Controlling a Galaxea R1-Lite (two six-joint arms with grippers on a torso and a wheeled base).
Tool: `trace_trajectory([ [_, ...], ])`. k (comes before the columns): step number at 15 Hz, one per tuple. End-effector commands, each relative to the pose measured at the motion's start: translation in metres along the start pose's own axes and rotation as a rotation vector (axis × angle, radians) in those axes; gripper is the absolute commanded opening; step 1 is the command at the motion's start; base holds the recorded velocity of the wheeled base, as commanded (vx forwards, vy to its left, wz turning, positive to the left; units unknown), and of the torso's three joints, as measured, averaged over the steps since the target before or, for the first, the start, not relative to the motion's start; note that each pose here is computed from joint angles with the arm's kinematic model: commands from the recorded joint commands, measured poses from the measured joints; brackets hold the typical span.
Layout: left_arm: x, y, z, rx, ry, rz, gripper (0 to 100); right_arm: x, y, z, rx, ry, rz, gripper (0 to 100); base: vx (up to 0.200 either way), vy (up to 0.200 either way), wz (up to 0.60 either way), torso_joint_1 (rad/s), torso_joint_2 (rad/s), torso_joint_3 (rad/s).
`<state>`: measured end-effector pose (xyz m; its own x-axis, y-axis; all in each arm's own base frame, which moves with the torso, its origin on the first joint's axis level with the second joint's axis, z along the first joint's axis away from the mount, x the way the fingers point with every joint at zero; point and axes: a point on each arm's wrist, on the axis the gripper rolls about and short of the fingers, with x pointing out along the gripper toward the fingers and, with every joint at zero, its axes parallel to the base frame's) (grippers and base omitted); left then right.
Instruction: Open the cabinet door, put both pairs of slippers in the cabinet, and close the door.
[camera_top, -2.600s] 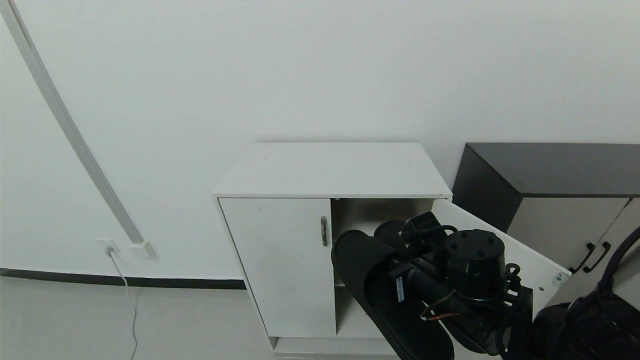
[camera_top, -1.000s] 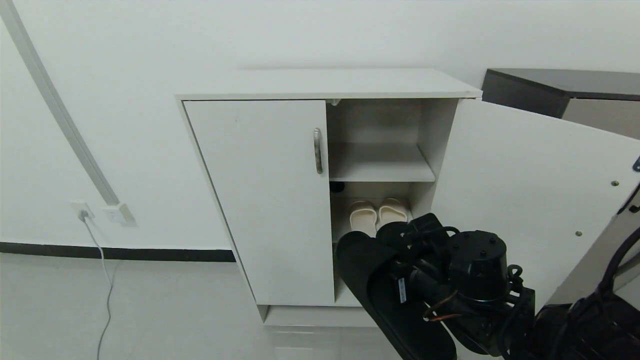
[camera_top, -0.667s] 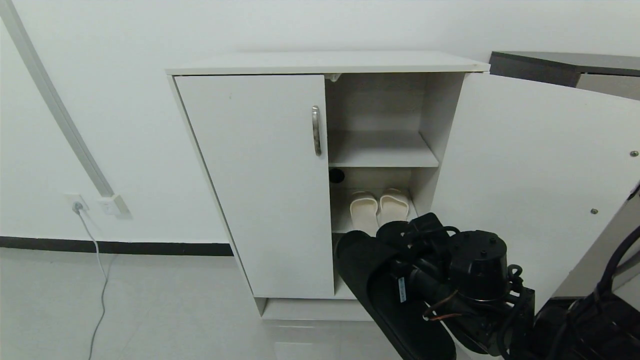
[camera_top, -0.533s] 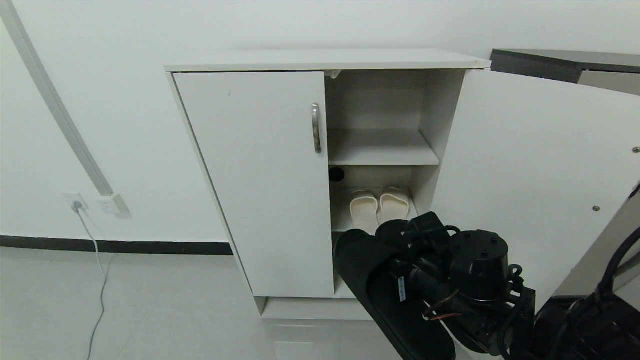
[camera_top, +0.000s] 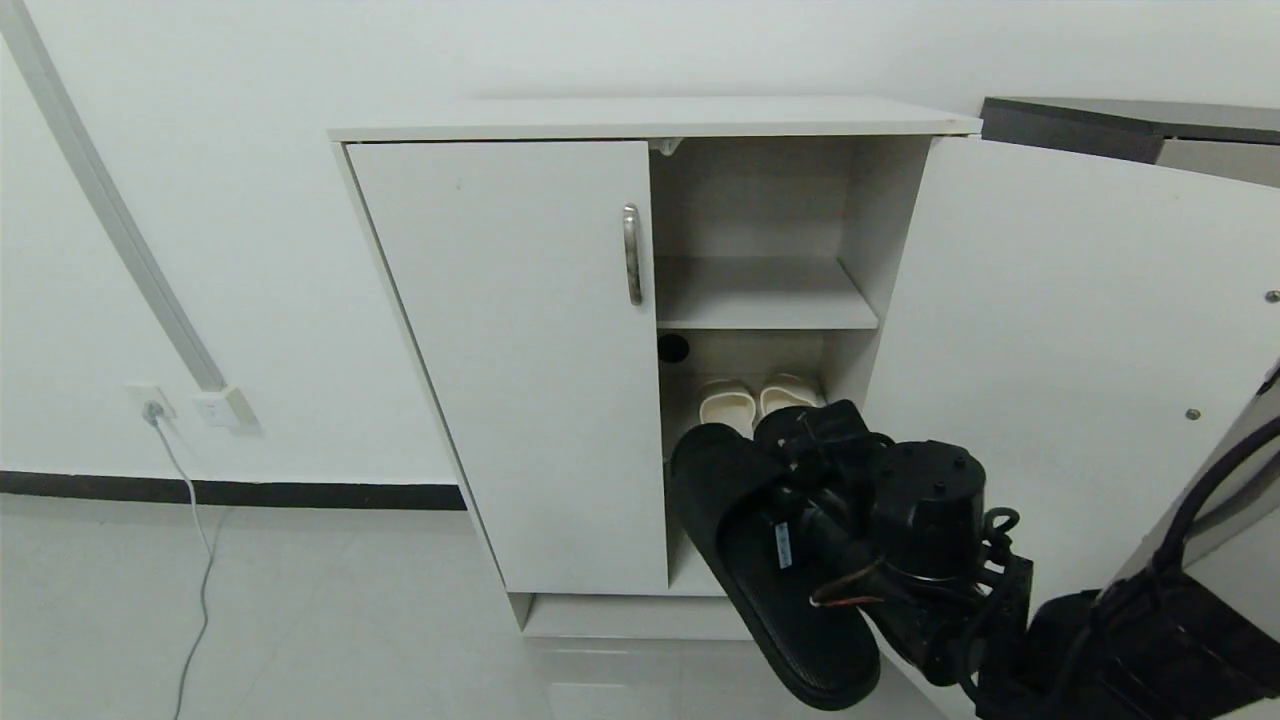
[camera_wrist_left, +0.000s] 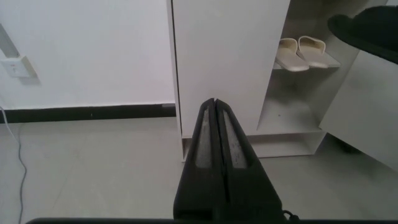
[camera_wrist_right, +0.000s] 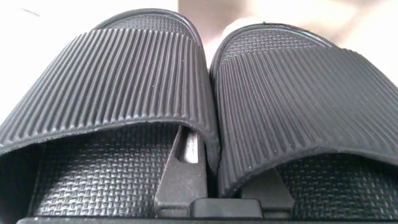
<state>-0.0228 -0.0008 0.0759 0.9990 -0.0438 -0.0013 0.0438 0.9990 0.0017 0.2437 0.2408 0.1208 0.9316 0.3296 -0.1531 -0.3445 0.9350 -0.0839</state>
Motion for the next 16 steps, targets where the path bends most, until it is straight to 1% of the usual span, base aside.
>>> trace_trajectory([
  [1, 0.0, 0.0, 0.0, -0.002, -0.001, 0.001, 0, 0.008, 0.023, 0.036, 0.084, 0.009, -0.047, 0, 0.0, 0.0, 0.0, 0.0, 0.0, 0.0],
  [2, 0.0, 0.0, 0.0, -0.002, -0.001, 0.001, 0, 0.001, 0.026, 0.049, 0.094, 0.076, -0.074, 0, 0.0, 0.0, 0.0, 0.0, 0.0, 0.0],
  [3, 0.0, 0.0, 0.0, -0.002, -0.001, 0.001, 0, -0.005, 0.03, 0.067, 0.134, 0.123, -0.11, 0, 0.0, 0.0, 0.0, 0.0, 0.0, 0.0],
  [4, 0.0, 0.0, 0.0, 0.0, 0.0, 0.001, 0, -0.006, 0.032, 0.082, 0.184, 0.152, -0.152, 0, 0.0, 0.0, 0.0, 0.0, 0.0, 0.0],
  [6, 0.0, 0.0, 0.0, 0.0, 0.0, -0.001, 0, -0.002, 0.031, 0.104, 0.231, 0.165, -0.271, 0, 0.0, 0.0, 0.0, 0.0, 0.0, 0.0],
  [7, 0.0, 0.0, 0.0, -0.002, -0.001, 0.001, 0, 0.002, 0.03, 0.11, 0.241, 0.147, -0.303, 0, 0.0, 0.0, 0.0, 0.0, 0.0, 0.0],
  [10, 0.0, 0.0, 0.0, -0.003, -0.001, 0.001, 0, 0.009, 0.023, 0.113, 0.189, 0.137, -0.329, 0, 0.0, 0.0, 0.0, 0.0, 0.0, 0.0],
  [16, 0.0, 0.0, 0.0, 0.0, -0.001, 0.001, 0, 0.013, 0.021, 0.111, 0.182, 0.132, -0.337, 0, 0.0, 0.0, 0.0, 0.0, 0.0, 0.0],
])
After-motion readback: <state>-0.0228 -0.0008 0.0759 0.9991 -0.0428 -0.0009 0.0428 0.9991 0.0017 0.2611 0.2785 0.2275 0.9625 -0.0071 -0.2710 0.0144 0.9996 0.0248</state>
